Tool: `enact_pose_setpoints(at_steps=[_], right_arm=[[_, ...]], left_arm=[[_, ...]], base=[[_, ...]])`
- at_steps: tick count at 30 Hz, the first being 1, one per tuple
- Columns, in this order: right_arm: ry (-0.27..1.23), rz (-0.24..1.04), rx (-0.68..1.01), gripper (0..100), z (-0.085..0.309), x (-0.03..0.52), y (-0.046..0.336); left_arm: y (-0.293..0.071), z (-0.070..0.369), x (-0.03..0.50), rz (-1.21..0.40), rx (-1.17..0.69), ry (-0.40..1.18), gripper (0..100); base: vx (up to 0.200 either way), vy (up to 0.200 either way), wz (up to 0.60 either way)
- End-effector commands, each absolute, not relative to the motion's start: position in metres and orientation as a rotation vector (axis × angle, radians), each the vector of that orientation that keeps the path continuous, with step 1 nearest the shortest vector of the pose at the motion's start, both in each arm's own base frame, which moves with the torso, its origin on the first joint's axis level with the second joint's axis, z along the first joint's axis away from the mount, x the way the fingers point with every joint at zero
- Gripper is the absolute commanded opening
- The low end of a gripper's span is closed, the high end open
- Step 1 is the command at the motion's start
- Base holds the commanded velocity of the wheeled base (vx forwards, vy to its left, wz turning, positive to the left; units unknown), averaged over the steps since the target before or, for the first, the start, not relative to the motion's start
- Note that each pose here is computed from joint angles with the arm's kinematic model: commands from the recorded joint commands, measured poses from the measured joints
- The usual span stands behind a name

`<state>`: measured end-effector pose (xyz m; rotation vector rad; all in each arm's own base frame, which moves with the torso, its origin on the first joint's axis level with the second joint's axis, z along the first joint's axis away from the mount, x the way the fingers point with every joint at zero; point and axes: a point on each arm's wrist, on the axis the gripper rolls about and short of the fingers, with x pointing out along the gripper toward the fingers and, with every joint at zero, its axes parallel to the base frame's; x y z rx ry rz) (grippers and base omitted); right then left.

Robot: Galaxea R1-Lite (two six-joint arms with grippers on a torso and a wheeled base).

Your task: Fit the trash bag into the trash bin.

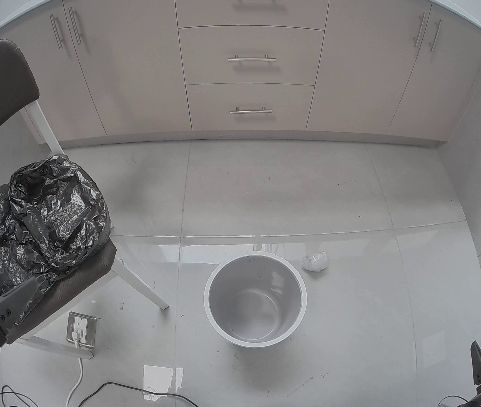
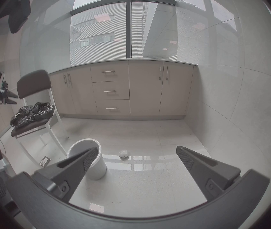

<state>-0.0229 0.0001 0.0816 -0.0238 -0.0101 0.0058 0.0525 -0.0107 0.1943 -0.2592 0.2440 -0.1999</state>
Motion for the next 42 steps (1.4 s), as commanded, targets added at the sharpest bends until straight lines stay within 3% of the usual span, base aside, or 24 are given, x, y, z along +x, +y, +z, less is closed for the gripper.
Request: enact_pose_setpoints(at_steps=[1, 3, 4, 7, 10, 17, 20, 25, 32, 42], right_arm=[[-0.206, 0.049, 0.117, 100, 0.138, -0.037, -0.001], [-0.312, 0.133, 0.344, 100, 0.227, -0.046, -0.004], [-0.304, 0.127, 0.332, 100, 0.246, -0.045, -0.004], [-0.212, 0.113, 0.180, 100, 0.276, -0.021, -0.002], [-0.123, 0.111, 0.211, 100, 0.285, 0.025, 0.002], [-0.073, 0.151, 0.468, 100, 0.279, 0.142, 0.020], [-0.037, 0.116, 0.485, 100, 0.257, 0.189, 0.026], [0.006, 0.100, 0.463, 100, 0.237, 0.204, 0.030], [-0.014, 0.107, 0.465, 100, 0.241, 0.198, 0.029], [-0.018, 0.112, 0.469, 100, 0.241, 0.196, 0.030]], left_arm=[[-0.013, 0.186, 0.061, -0.209, -0.255, 0.307, 100], [-0.013, 0.187, 0.060, -0.215, -0.258, 0.304, 100], [-0.014, 0.188, 0.061, -0.214, -0.264, 0.305, 100], [-0.014, 0.191, 0.064, -0.211, -0.275, 0.307, 100], [-0.016, 0.190, 0.075, -0.199, -0.271, 0.349, 100], [-0.027, 0.193, 0.132, -0.151, -0.281, 0.432, 100], [-0.034, 0.190, 0.188, 0.062, -0.379, 0.503, 100], [-0.042, 0.181, 0.238, 0.170, -0.411, 0.539, 100], [-0.040, 0.174, 0.267, 0.280, -0.390, 0.540, 100], [-0.029, 0.183, 0.244, 0.308, -0.425, 0.497, 100]], base=[[0.000, 0.000, 0.00], [0.000, 0.000, 0.00], [0.000, 0.000, 0.00], [0.000, 0.000, 0.00], [0.000, 0.000, 0.00], [0.000, 0.000, 0.00], [0.000, 0.000, 0.00], [0.000, 0.000, 0.00], [0.000, 0.000, 0.00], [0.000, 0.000, 0.00]])
